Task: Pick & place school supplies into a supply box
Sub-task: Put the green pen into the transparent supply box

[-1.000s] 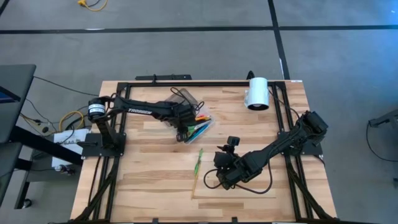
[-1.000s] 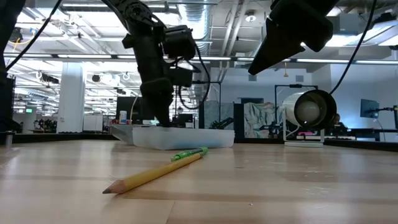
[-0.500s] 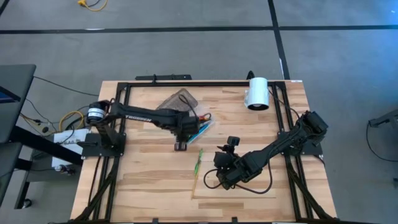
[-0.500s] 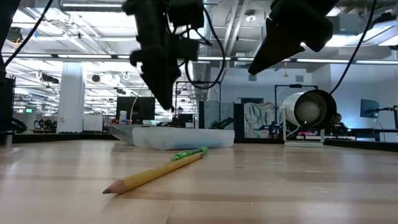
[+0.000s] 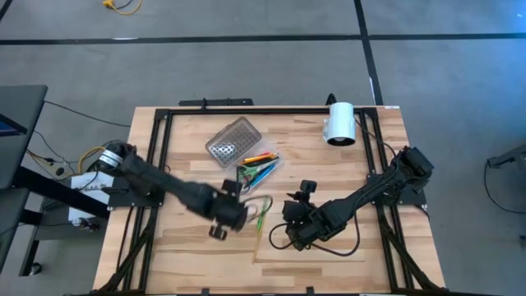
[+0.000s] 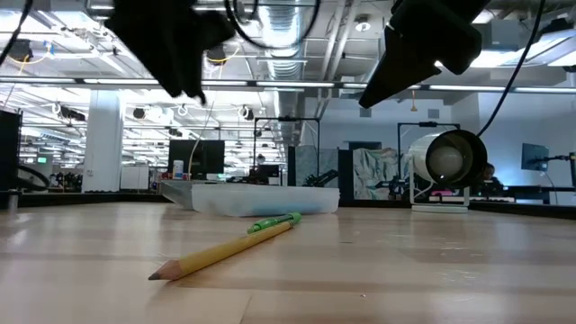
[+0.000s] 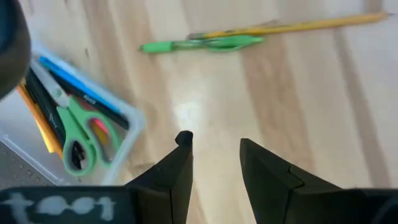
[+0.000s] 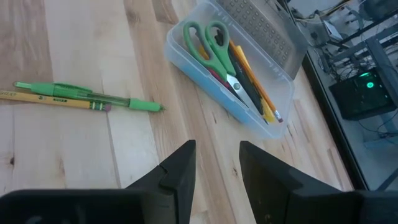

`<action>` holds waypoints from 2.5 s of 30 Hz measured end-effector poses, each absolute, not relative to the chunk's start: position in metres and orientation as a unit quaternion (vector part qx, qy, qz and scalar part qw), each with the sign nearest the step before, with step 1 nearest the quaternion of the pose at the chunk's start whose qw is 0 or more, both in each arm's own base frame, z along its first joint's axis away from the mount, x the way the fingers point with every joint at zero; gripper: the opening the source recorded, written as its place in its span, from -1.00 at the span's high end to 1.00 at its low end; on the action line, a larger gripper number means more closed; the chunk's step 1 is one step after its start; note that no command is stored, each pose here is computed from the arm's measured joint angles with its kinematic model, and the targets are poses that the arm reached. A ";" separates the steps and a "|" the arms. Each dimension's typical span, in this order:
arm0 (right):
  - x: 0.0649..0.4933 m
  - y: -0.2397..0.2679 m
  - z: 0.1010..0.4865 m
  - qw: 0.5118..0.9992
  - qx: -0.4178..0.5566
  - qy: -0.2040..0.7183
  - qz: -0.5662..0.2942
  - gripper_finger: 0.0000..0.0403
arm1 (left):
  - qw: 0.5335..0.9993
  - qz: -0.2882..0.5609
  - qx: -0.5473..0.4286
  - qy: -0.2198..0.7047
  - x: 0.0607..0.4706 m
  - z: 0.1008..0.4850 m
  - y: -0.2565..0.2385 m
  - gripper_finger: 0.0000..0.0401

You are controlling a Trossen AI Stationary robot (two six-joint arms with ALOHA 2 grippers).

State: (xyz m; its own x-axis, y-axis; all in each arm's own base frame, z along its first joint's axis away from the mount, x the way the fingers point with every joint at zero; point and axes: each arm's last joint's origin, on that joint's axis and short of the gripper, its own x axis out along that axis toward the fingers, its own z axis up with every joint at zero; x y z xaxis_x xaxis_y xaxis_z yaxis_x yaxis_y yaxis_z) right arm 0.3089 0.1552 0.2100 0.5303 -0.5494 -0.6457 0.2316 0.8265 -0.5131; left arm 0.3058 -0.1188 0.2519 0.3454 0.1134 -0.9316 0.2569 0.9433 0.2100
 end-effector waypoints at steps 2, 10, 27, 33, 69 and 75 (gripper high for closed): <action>0.309 0.155 0.210 0.856 -0.184 0.426 -0.228 0.41 | 0.807 -0.043 0.181 0.560 0.298 0.251 -0.137 0.39; 0.311 0.155 0.211 0.860 -0.178 0.420 -0.229 0.41 | 0.806 -0.008 0.243 0.540 0.256 0.220 -0.183 0.39; 0.365 0.146 0.185 0.891 -0.176 0.415 -0.058 0.41 | 0.847 0.111 0.291 0.431 0.199 0.167 -0.202 0.39; 0.376 0.148 0.177 0.900 -0.179 0.397 -0.002 0.41 | 0.848 0.117 0.280 0.434 0.197 0.167 -0.202 0.39; 0.376 0.144 0.171 0.865 -0.200 0.436 0.147 0.41 | 0.848 0.114 0.279 0.436 0.197 0.167 -0.202 0.39; 0.356 0.162 0.213 0.874 -0.215 0.415 0.133 0.41 | 0.849 0.117 0.280 0.433 0.197 0.168 -0.202 0.39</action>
State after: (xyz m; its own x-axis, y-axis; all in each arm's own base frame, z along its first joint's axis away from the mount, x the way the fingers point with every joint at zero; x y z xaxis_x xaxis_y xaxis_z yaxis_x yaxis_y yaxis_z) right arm 0.3558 0.1617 0.2126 0.6197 0.0547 -0.7829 -0.4115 0.8721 -0.2647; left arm 0.1971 -0.2018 0.1676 0.5979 0.4412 -0.6692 0.0440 0.8155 0.5771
